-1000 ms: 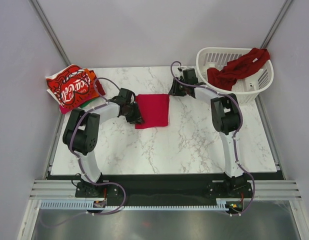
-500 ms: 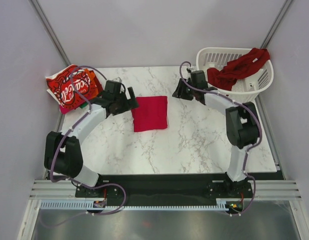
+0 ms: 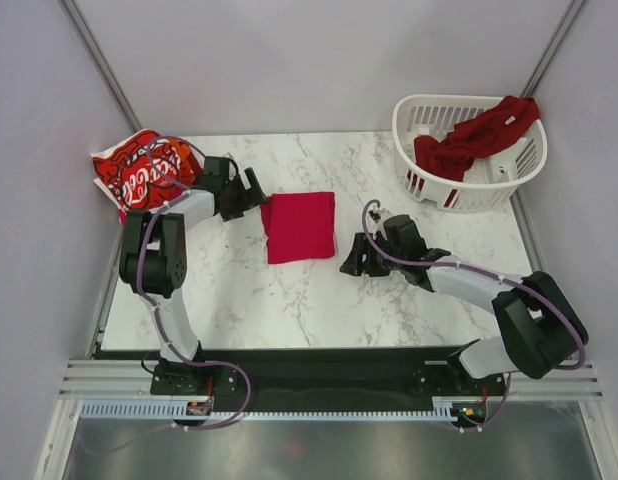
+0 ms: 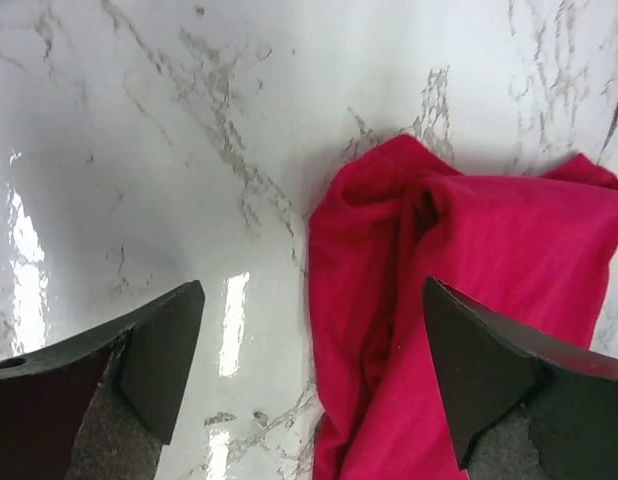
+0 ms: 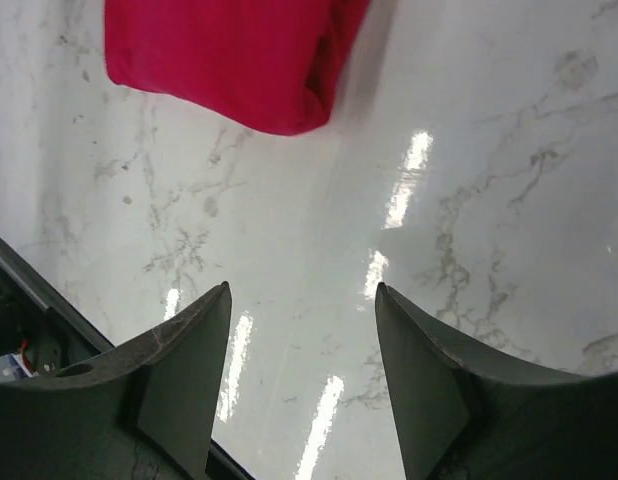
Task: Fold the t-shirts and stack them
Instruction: Neatly place the folded tshirt to the corner
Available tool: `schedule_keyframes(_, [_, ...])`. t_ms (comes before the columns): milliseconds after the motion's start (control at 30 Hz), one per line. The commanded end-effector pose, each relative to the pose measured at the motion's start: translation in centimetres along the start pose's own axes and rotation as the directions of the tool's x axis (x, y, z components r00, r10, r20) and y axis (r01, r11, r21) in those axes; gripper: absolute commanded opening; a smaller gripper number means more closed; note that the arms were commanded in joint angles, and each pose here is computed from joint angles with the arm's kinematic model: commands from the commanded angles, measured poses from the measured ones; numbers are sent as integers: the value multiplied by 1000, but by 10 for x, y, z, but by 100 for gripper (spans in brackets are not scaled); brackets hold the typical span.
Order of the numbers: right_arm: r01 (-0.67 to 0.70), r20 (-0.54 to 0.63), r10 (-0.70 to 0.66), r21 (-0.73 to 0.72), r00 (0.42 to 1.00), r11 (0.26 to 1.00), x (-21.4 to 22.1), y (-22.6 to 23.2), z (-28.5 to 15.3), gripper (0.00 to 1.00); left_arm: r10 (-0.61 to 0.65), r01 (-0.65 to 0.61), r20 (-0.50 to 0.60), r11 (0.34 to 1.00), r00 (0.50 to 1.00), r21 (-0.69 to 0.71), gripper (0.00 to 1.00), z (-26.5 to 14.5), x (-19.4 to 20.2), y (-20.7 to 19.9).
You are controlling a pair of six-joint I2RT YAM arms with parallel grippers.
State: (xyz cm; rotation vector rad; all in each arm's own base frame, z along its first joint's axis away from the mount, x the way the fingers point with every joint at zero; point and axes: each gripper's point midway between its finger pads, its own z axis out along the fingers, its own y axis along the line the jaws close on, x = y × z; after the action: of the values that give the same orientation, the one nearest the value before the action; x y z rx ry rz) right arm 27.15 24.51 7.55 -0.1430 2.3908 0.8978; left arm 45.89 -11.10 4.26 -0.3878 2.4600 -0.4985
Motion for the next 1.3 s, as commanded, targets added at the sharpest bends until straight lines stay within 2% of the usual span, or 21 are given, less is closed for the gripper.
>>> schedule_keyframes(0, [26,20,-27,30,999,999,1,-12,1,68,38,-38,31,999,999,25,97,10,-14,-1])
schedule_keyframes(200, [24,-1,-24,14,1000,1000,5,-13,12,68,19,-19,-43,1000,999,-15,97,24,16,20])
schedule_keyframes(233, [19,-16,-18,20,1000,1000,8,-16,15,68,-106,123,-79,959,991,256,88,19,12,-36])
schedule_keyframes(333, [18,-32,-18,20,999,1000,10,-17,18,68,-130,147,-74,945,989,292,88,20,15,-39])
schedule_keyframes(433, [18,-32,-17,22,999,1000,11,-17,18,69,-190,221,-117,895,975,387,90,16,25,-45])
schedule_keyframes(600, [14,-43,-13,20,999,1000,12,-18,20,69,-200,237,-134,898,971,371,89,22,33,-33])
schedule_keyframes(733, [16,-52,-15,19,999,1000,14,-19,22,69,-206,241,-137,908,969,342,84,26,41,-25])
schedule_keyframes(900, [14,-55,-14,13,998,1000,13,-18,23,69,-168,212,-150,908,974,361,74,31,43,-37])
schedule_keyframes(1033, [17,-59,-17,12,998,1000,14,-18,24,70,-117,164,-159,929,980,332,72,37,44,-47])
schedule_keyframes(1100, [19,-59,-19,10,998,1000,14,-18,23,70,-116,168,-171,928,978,331,66,40,48,-49])
schedule_keyframes(1267, [20,-60,-20,5,998,1000,14,-17,24,70,-95,163,-193,914,977,372,33,47,46,-61])
